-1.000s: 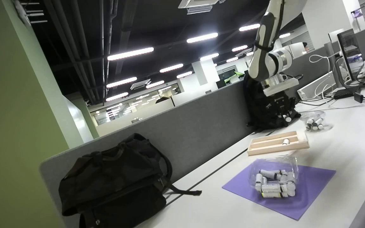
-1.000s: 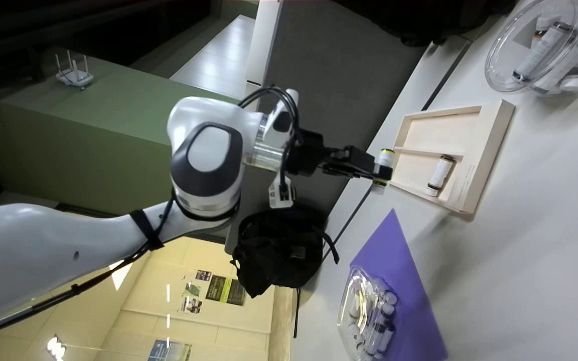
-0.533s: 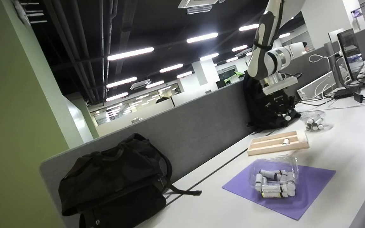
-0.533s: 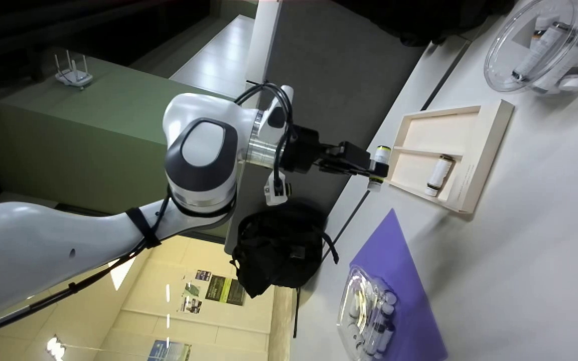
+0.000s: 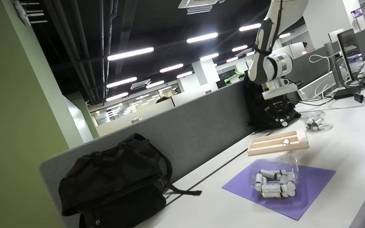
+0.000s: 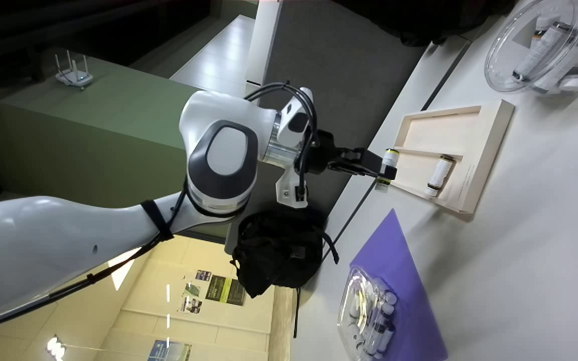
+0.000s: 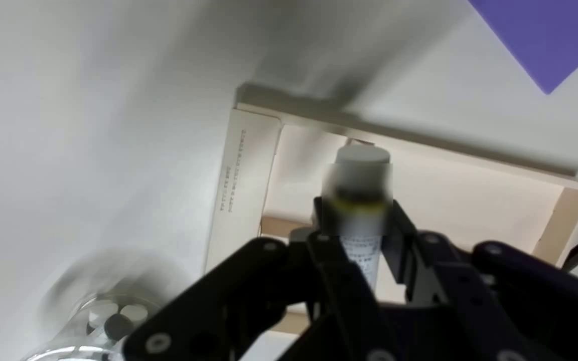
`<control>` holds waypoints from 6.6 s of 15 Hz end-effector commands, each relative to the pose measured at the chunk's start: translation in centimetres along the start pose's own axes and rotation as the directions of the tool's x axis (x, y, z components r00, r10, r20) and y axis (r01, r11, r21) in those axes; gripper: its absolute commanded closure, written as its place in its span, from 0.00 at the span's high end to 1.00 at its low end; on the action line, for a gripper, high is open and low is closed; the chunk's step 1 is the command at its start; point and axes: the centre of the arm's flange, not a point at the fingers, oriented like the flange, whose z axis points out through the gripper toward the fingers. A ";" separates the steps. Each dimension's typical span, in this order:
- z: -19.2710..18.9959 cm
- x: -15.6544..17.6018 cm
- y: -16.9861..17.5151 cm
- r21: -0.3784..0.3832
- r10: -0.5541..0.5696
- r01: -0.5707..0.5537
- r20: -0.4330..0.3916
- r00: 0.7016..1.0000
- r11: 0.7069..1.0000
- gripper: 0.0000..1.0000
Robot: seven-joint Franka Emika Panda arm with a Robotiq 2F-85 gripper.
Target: Pick the bottle from the table and put it on the lower compartment of tray
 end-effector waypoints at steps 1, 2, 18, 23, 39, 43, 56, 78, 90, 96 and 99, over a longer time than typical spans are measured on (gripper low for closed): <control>1.8 1.0 -0.4 0.042 0.021 -0.020 -0.003 1.000 0.999 0.11; 2.3 1.0 -0.4 0.047 0.025 -0.024 -0.002 1.000 0.999 0.11; 8.9 3.8 2.6 0.016 0.088 -0.088 0.008 0.996 0.996 0.11; 9.3 4.0 2.6 0.026 0.090 -0.090 0.011 0.996 0.996 0.11; 8.1 3.0 2.1 -0.011 0.111 -0.111 0.075 0.991 0.994 0.11; 7.5 2.3 2.1 -0.050 0.107 -0.104 0.062 0.992 0.993 0.11; 6.4 -0.1 1.3 -0.127 0.041 -0.024 0.127 0.991 0.992 0.11; 7.5 2.5 2.0 0.024 0.188 -0.198 0.219 0.957 0.980 0.11; 8.9 3.5 2.1 0.022 0.198 -0.207 0.205 0.959 0.978 0.11; 8.9 3.9 2.2 0.021 0.200 -0.208 0.192 0.961 0.978 0.11; 9.0 3.9 2.2 0.013 0.201 -0.207 0.200 0.959 0.978 0.62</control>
